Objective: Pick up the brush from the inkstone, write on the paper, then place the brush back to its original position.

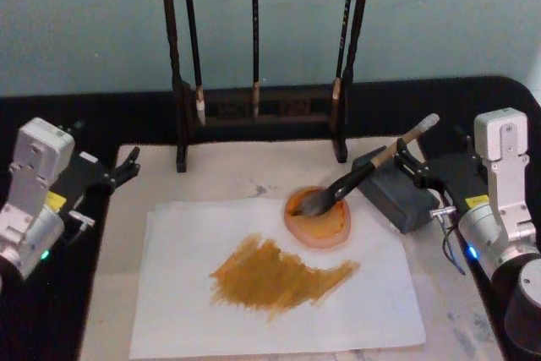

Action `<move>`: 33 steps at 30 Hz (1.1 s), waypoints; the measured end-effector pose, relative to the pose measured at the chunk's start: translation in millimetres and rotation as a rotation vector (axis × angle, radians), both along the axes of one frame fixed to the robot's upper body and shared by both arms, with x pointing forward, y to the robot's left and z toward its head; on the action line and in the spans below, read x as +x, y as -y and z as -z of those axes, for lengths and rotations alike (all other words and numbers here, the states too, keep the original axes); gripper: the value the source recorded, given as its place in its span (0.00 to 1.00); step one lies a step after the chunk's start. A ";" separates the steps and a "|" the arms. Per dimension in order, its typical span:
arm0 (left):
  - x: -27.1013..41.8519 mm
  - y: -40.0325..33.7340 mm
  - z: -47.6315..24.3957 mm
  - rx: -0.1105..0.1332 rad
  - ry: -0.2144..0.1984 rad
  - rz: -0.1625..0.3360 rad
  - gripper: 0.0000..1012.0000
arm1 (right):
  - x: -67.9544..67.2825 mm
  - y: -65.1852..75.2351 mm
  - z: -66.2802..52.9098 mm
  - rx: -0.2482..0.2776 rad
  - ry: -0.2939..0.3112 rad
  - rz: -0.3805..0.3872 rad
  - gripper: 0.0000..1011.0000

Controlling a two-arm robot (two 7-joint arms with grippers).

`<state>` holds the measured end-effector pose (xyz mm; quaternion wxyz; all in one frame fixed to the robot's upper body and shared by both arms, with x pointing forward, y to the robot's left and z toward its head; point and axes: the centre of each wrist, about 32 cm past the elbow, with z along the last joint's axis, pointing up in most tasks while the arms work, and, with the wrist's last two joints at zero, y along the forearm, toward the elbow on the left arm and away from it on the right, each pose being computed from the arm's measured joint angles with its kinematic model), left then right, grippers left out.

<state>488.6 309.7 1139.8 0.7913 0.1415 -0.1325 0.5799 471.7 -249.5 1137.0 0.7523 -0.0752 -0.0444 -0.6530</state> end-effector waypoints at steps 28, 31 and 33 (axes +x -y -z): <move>0.0 0.0 0.0 0.000 0.000 0.000 1.00 | 0.0 0.0 0.0 0.000 0.000 0.000 0.99; 0.0 0.0 0.0 0.000 0.000 0.000 1.00 | 0.0 0.0 0.0 0.000 0.000 0.000 0.99; 0.0 0.0 0.0 0.000 0.000 0.000 1.00 | 0.0 0.0 0.0 0.000 0.000 0.000 0.99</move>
